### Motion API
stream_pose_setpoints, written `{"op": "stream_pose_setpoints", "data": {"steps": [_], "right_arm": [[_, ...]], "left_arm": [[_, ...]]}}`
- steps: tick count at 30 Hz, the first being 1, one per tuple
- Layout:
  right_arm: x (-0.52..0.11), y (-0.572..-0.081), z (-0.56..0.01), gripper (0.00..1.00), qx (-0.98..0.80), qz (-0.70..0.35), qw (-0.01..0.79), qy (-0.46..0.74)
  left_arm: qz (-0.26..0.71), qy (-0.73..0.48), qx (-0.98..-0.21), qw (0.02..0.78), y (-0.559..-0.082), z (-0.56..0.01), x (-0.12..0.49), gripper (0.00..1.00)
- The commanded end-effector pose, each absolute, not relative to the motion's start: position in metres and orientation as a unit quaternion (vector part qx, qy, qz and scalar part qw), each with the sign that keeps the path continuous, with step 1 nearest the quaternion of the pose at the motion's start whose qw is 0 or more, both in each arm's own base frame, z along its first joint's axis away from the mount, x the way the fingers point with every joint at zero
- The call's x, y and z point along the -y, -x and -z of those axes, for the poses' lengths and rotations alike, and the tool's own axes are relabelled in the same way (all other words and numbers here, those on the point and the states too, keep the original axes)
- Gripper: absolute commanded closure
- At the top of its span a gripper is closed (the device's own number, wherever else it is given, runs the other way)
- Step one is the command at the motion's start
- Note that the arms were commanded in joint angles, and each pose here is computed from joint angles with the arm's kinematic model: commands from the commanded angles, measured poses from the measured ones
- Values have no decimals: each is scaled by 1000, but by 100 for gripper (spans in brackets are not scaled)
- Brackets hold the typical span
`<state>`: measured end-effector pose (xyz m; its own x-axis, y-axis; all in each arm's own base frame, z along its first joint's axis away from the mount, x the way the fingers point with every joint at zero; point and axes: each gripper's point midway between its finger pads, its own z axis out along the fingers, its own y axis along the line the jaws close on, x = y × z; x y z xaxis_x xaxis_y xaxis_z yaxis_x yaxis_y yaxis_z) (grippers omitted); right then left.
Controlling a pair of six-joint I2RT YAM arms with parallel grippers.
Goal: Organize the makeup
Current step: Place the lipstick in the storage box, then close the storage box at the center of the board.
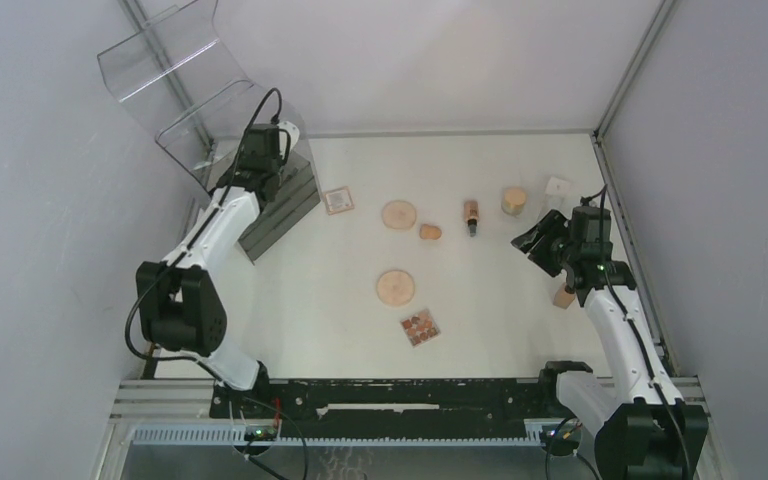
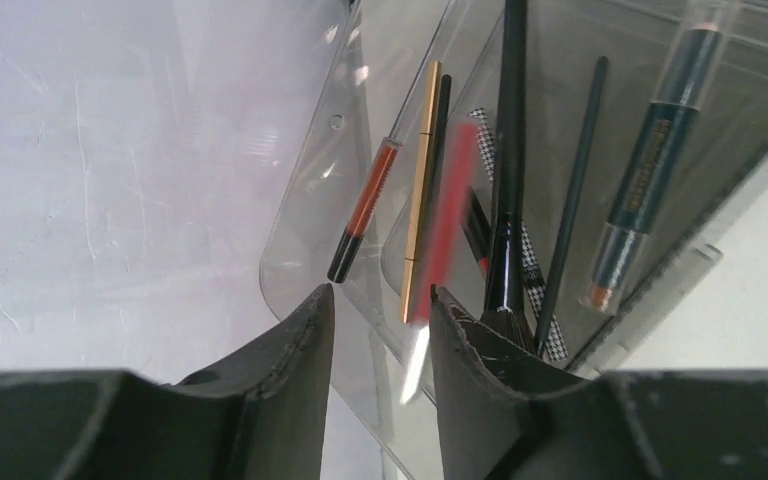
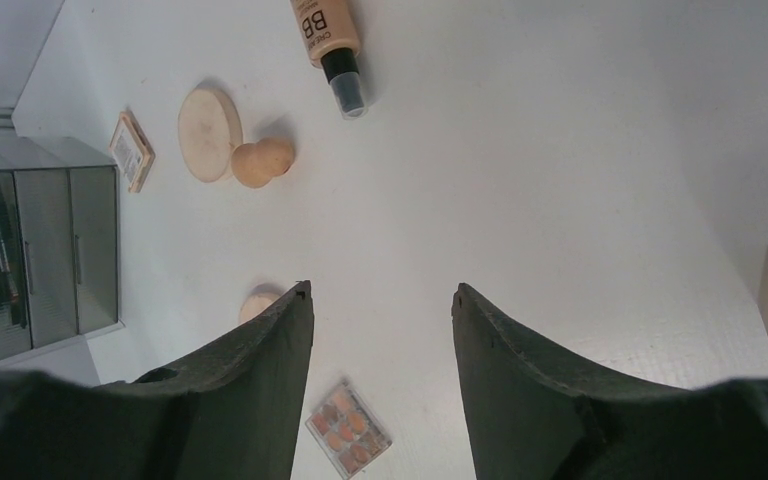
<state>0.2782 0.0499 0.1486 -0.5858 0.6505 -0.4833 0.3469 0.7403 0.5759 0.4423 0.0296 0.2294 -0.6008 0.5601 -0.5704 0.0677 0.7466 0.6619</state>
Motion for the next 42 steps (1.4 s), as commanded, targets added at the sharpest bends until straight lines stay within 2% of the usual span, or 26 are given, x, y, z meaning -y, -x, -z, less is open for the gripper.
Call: {"op": "stream_pose_setpoints", "data": {"steps": [1, 6, 12, 18, 23, 29, 33, 35, 42], "right_arm": [[-48, -287, -162, 39, -852, -223, 374, -291], [-40, -286, -176, 39, -850, -205, 388, -292], [-33, -283, -204, 39, -844, -191, 415, -281], [-16, -270, -216, 38, -832, -151, 439, -302], [8, -257, -223, 35, -828, -90, 428, -351], [25, -270, -243, 34, -789, -71, 472, -387], [21, -289, -246, 35, -779, -92, 478, -396], [18, -298, -241, 35, -780, -102, 470, -400], [-8, -330, -234, 36, -793, -147, 453, -381]], "left_arm": [[-347, -127, -828, 422, -457, -258, -45, 55], [-294, -89, -824, 477, -444, -299, -33, 54], [-222, -52, -806, 546, -414, -359, -18, 44], [-136, 0, -792, 596, -376, -385, -5, 41], [-56, 31, -758, 649, -355, -402, 10, 17], [-81, 68, -751, 652, -360, -423, -2, 0], [-79, 69, -762, 639, -380, -446, -4, 0], [-66, 70, -753, 651, -385, -475, -4, 0], [29, 79, -674, 733, -389, -570, -1, 0]]}}
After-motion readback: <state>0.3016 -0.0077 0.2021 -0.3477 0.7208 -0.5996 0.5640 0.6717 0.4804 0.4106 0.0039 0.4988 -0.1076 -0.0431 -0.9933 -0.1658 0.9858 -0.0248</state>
